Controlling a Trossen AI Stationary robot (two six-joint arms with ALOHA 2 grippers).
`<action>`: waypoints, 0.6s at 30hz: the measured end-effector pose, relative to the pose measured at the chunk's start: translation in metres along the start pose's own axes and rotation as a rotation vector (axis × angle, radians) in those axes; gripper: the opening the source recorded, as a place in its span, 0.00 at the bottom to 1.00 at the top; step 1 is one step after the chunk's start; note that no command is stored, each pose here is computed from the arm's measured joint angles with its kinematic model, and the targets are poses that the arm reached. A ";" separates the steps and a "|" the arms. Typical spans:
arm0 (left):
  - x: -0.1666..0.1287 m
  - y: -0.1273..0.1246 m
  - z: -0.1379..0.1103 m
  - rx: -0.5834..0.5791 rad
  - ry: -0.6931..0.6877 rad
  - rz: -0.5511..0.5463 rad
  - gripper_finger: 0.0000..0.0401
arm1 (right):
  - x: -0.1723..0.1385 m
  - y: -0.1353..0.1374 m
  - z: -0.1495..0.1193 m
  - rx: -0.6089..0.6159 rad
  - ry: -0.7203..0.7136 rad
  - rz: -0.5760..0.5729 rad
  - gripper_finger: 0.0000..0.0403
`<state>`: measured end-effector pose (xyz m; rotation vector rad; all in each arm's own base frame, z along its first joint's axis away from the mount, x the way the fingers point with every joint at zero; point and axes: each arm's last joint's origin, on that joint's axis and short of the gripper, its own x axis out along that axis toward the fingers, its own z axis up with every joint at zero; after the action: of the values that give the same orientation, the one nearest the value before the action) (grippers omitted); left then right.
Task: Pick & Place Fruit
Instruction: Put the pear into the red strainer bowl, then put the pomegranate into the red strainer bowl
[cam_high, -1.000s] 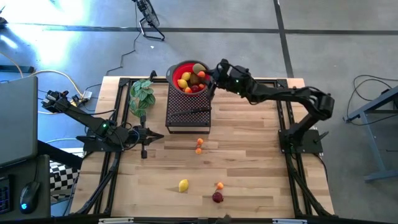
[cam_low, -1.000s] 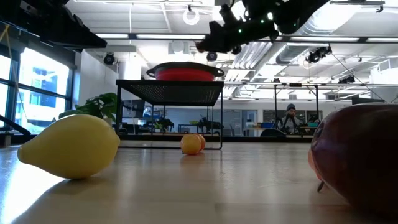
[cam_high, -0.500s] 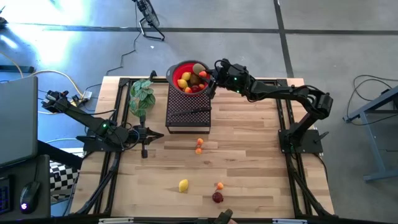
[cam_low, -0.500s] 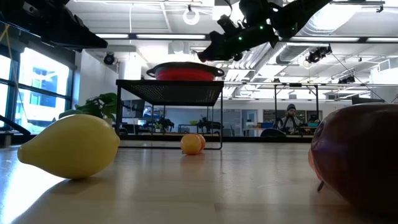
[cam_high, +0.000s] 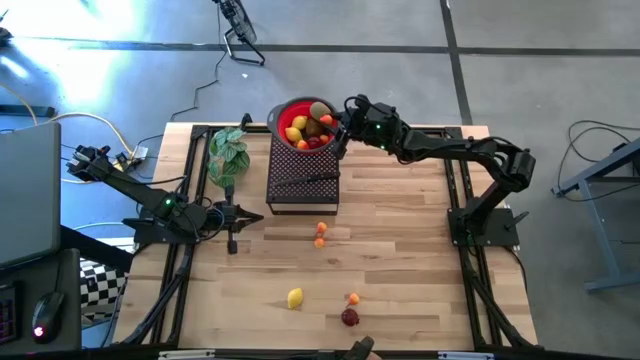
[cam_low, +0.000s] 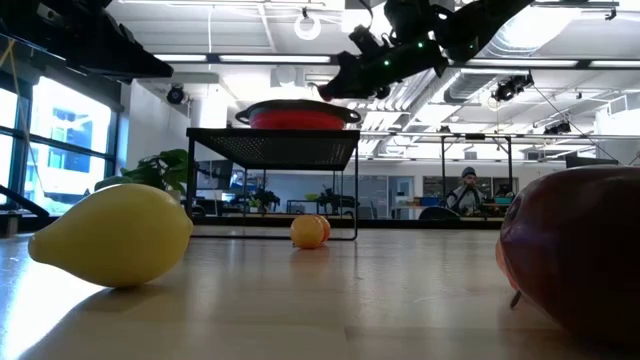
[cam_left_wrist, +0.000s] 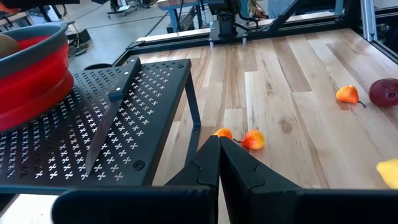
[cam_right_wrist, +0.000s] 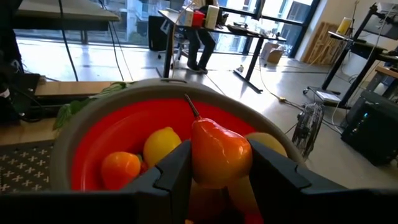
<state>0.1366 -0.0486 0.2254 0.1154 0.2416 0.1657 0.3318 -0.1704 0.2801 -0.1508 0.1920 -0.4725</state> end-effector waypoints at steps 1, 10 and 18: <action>0.000 0.000 0.000 0.000 0.000 0.000 0.01 | 0.000 0.000 0.000 0.000 0.005 0.001 0.33; 0.000 0.000 0.000 0.000 0.000 0.001 0.01 | 0.000 0.001 -0.005 -0.027 0.055 0.012 0.38; 0.000 0.000 0.000 -0.001 0.000 0.002 0.01 | 0.000 0.001 -0.005 -0.028 0.057 0.002 0.62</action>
<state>0.1366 -0.0485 0.2255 0.1151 0.2409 0.1681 0.3307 -0.1701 0.2749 -0.1643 0.2543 -0.4728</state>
